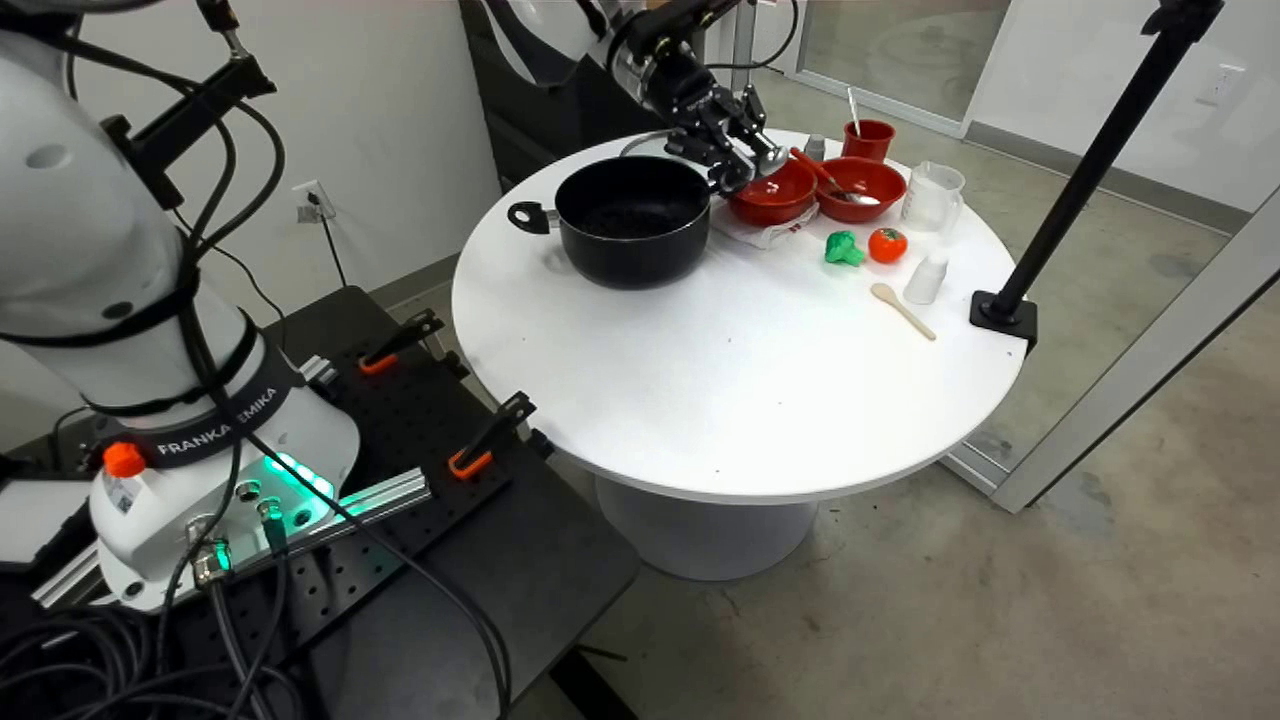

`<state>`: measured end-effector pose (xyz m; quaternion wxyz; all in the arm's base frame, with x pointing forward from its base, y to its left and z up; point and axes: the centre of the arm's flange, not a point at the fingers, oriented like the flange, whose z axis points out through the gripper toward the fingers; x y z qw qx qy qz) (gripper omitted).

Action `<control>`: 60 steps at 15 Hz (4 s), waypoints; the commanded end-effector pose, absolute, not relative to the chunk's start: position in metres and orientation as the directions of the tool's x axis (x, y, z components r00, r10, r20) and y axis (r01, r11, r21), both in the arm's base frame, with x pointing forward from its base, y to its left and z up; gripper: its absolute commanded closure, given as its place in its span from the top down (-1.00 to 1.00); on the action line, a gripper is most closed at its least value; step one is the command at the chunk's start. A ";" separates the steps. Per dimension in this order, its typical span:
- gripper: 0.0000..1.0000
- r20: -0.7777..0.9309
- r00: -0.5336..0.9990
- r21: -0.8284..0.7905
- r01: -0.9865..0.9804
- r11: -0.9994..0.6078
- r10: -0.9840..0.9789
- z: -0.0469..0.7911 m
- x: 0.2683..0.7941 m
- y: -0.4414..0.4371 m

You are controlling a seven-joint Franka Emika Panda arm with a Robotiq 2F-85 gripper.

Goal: Use the black ladle to stir the contents in the black pot

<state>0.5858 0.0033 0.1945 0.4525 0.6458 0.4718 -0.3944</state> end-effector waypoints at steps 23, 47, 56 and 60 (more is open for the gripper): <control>-0.84 -0.994 -0.087 -0.073 0.976 0.204 0.060 0.203 0.460 0.071; -0.84 -0.954 0.269 0.299 0.867 0.399 0.129 0.173 0.495 0.148; -0.84 -0.945 0.323 0.300 0.914 0.275 -0.042 0.159 0.547 0.114; -0.84 -0.935 0.346 0.316 0.914 0.256 -0.079 0.157 0.557 0.091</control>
